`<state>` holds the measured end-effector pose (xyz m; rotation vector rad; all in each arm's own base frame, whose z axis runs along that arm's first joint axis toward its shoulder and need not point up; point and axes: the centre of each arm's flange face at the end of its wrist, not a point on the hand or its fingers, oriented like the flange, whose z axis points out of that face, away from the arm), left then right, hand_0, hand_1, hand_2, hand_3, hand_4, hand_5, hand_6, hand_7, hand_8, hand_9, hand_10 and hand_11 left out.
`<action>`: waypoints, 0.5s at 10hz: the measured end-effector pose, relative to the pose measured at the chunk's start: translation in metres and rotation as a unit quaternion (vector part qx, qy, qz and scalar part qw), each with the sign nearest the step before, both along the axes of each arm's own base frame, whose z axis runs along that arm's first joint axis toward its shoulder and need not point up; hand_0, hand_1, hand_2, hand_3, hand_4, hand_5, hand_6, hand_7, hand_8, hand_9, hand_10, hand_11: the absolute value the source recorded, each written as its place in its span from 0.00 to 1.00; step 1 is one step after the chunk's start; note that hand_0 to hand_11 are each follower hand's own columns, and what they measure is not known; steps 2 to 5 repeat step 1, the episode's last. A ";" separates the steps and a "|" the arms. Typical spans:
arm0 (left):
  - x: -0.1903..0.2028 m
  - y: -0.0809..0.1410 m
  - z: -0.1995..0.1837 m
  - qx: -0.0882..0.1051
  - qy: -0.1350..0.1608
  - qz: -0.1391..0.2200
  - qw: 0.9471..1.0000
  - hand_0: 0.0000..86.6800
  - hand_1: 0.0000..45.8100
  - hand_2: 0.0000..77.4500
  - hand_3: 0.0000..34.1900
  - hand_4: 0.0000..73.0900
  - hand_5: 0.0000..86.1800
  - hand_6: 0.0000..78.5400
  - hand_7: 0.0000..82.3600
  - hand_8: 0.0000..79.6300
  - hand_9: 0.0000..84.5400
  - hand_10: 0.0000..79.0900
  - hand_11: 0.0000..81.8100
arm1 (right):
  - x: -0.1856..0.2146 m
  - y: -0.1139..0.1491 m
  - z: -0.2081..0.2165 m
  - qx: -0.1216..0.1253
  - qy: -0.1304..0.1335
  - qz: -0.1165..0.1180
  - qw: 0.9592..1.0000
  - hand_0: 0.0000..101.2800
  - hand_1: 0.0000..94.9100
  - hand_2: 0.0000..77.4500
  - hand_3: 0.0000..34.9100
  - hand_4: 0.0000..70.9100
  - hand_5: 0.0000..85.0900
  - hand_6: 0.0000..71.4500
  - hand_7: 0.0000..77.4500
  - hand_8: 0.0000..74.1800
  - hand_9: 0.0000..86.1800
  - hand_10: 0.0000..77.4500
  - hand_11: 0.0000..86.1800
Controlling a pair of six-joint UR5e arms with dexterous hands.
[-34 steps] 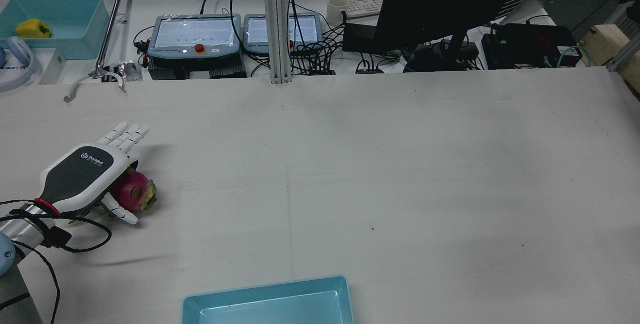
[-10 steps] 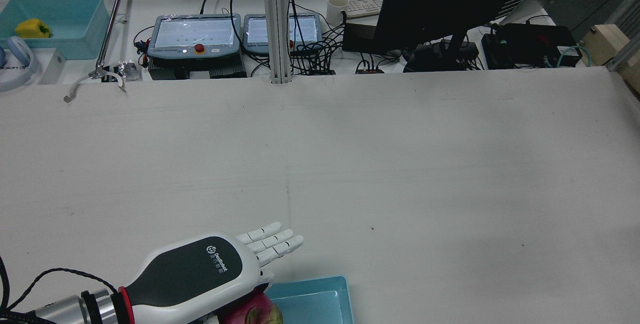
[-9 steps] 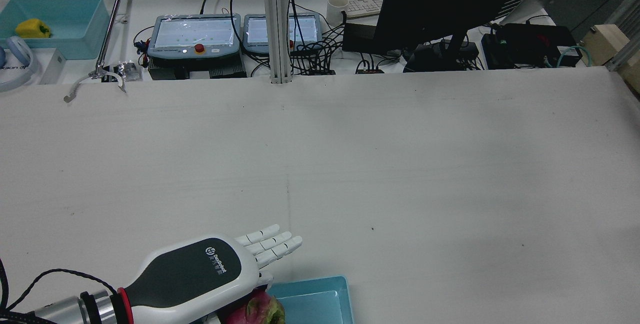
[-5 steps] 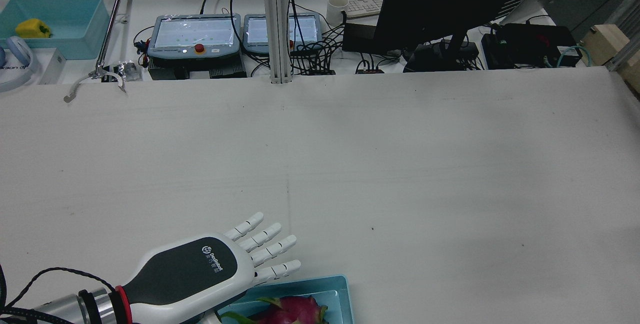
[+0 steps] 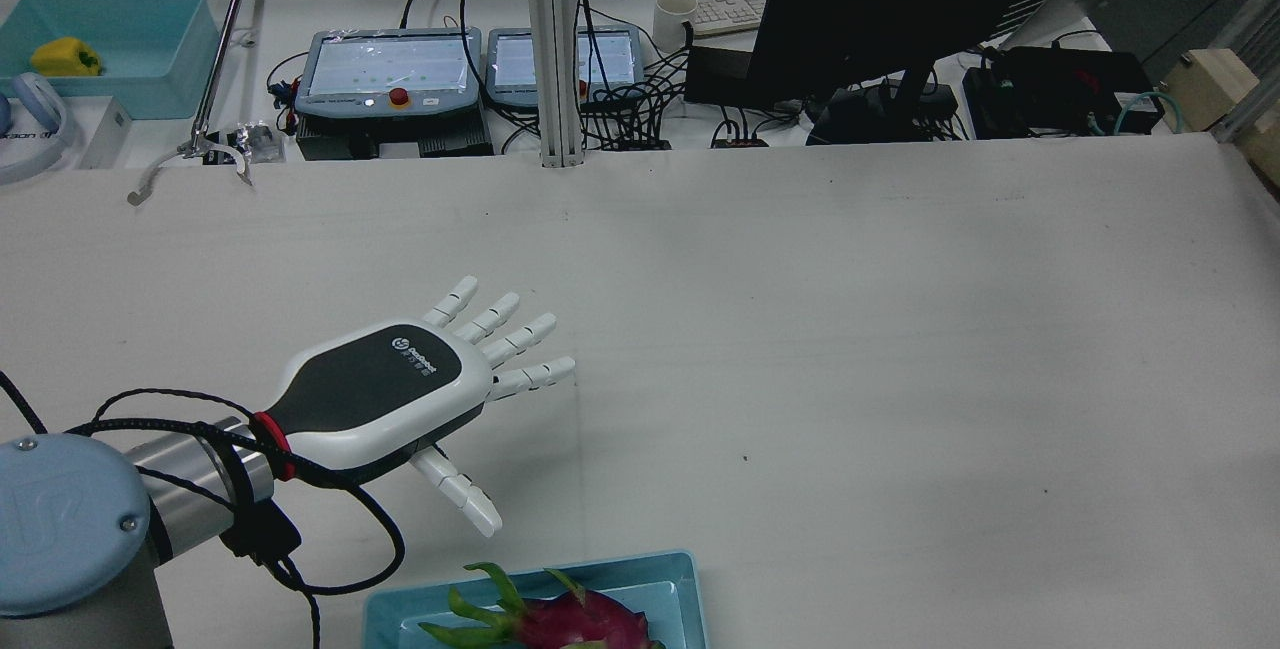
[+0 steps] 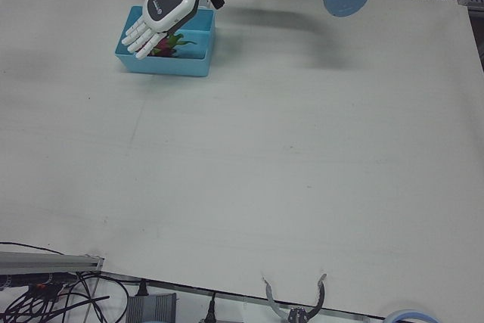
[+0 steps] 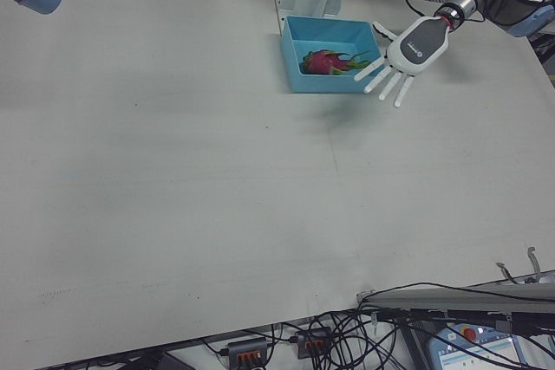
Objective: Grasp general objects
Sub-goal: 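Lift the open left hand away from the tray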
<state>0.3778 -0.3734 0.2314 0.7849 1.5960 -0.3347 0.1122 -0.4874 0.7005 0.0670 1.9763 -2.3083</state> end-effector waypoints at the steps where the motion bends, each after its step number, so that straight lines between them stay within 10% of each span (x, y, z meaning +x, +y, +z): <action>1: 0.001 -0.023 0.002 -0.011 0.012 -0.015 1.000 0.00 0.00 0.01 0.52 0.01 0.03 0.01 0.01 0.01 0.01 0.01 0.01 | 0.000 0.000 0.000 0.000 0.000 0.000 1.000 0.00 0.05 0.02 0.00 0.00 0.00 0.00 0.00 0.00 0.01 0.00 0.01; 5: 0.001 -0.023 0.002 -0.011 0.012 -0.015 1.000 0.00 0.00 0.01 0.52 0.01 0.03 0.01 0.01 0.01 0.01 0.01 0.01 | 0.000 0.000 0.000 0.000 0.000 0.000 1.000 0.00 0.05 0.02 0.00 0.00 0.00 0.00 0.00 0.00 0.01 0.00 0.01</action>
